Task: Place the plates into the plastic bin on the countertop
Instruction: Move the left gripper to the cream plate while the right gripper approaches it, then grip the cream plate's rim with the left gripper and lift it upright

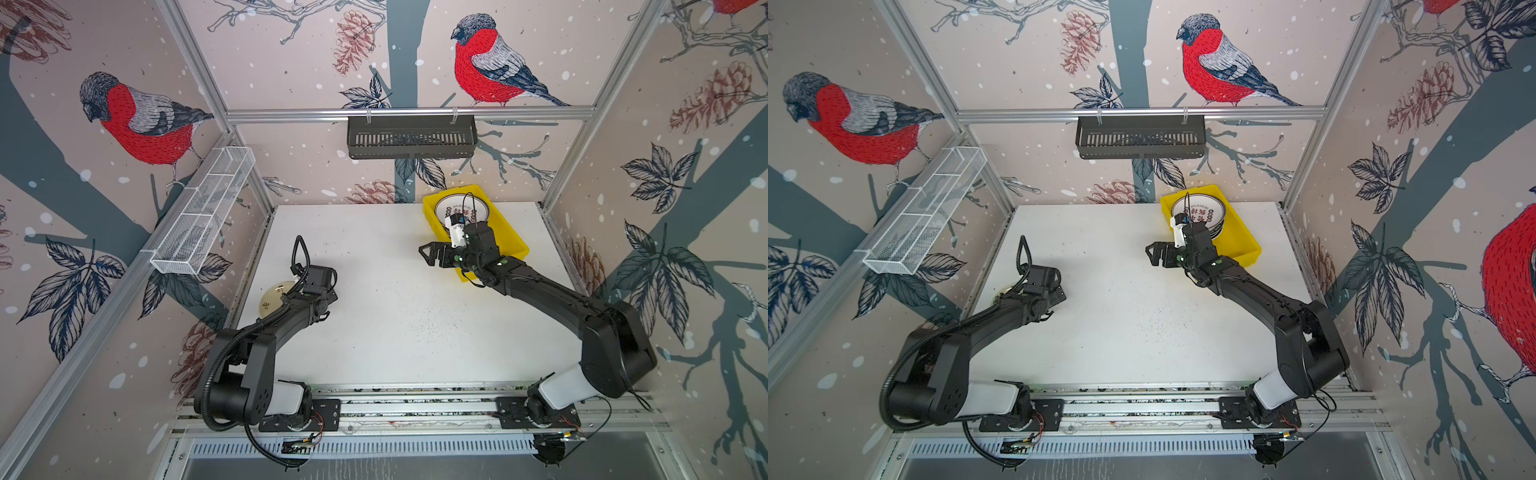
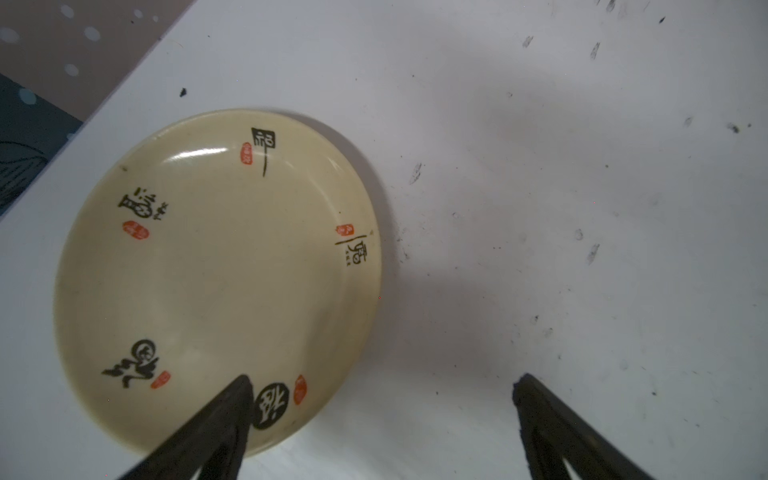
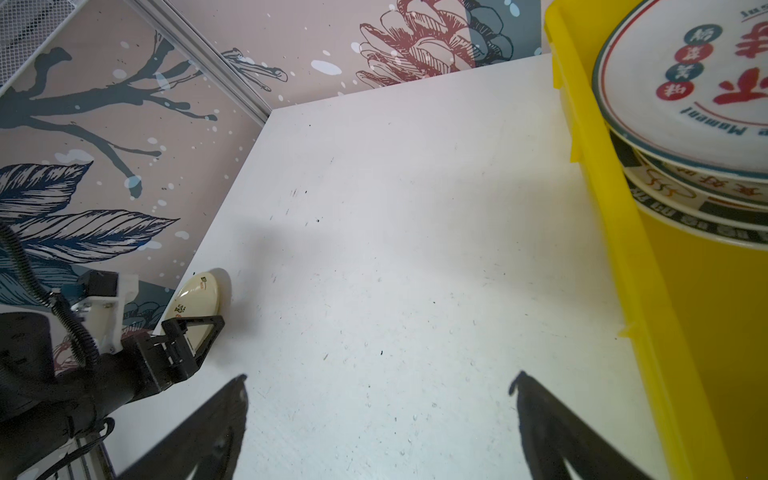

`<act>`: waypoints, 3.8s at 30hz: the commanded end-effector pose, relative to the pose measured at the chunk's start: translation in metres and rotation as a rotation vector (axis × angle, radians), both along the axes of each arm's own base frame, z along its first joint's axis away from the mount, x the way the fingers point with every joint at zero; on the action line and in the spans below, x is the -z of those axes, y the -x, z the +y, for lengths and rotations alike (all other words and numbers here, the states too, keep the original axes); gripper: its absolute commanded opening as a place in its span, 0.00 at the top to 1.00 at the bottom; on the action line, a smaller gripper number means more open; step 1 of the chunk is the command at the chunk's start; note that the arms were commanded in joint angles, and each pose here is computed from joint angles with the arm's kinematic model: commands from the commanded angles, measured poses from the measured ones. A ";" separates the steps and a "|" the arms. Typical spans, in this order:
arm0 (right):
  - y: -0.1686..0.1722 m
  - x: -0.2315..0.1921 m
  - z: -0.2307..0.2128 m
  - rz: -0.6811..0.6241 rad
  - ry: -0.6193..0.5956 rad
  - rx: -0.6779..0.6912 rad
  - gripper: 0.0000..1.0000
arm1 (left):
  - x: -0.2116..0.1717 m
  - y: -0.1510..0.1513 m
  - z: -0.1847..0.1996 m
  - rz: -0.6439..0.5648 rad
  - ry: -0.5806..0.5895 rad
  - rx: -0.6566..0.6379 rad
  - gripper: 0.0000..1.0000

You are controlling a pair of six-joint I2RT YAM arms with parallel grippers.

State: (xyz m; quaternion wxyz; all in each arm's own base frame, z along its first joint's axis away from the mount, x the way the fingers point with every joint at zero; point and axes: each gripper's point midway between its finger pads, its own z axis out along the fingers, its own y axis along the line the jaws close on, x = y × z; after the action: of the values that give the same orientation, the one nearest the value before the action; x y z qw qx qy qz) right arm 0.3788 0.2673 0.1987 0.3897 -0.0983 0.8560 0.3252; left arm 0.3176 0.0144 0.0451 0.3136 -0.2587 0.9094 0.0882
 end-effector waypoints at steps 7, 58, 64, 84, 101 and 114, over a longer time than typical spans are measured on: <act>0.003 0.003 -0.012 -0.007 0.023 0.000 0.00 | 0.029 -0.004 -0.025 0.088 0.099 0.109 0.02; 0.039 0.066 0.047 0.197 -0.161 -0.226 0.07 | -0.086 -0.021 -0.088 -0.245 0.216 0.191 0.02; 0.054 0.075 0.096 0.219 -0.166 -0.333 0.09 | -0.066 -0.004 -0.041 -0.231 0.221 0.021 0.02; 0.062 0.088 0.120 0.251 -0.092 -0.385 0.14 | -0.003 0.006 -0.003 -0.148 0.334 -0.134 0.19; 0.054 0.083 0.103 0.246 -0.093 -0.348 0.20 | 0.034 0.011 -0.022 -0.037 0.400 -0.064 0.68; 0.051 0.092 0.100 0.269 -0.091 -0.334 0.23 | 0.051 -0.002 -0.066 -0.022 0.579 0.122 0.98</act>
State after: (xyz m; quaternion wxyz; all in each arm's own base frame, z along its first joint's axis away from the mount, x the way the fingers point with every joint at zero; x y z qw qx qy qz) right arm 0.3255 0.3673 0.1078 0.2135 -0.1771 0.8570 0.4342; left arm 0.3485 -0.0401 0.0185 0.3120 -0.2995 0.8810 -0.1921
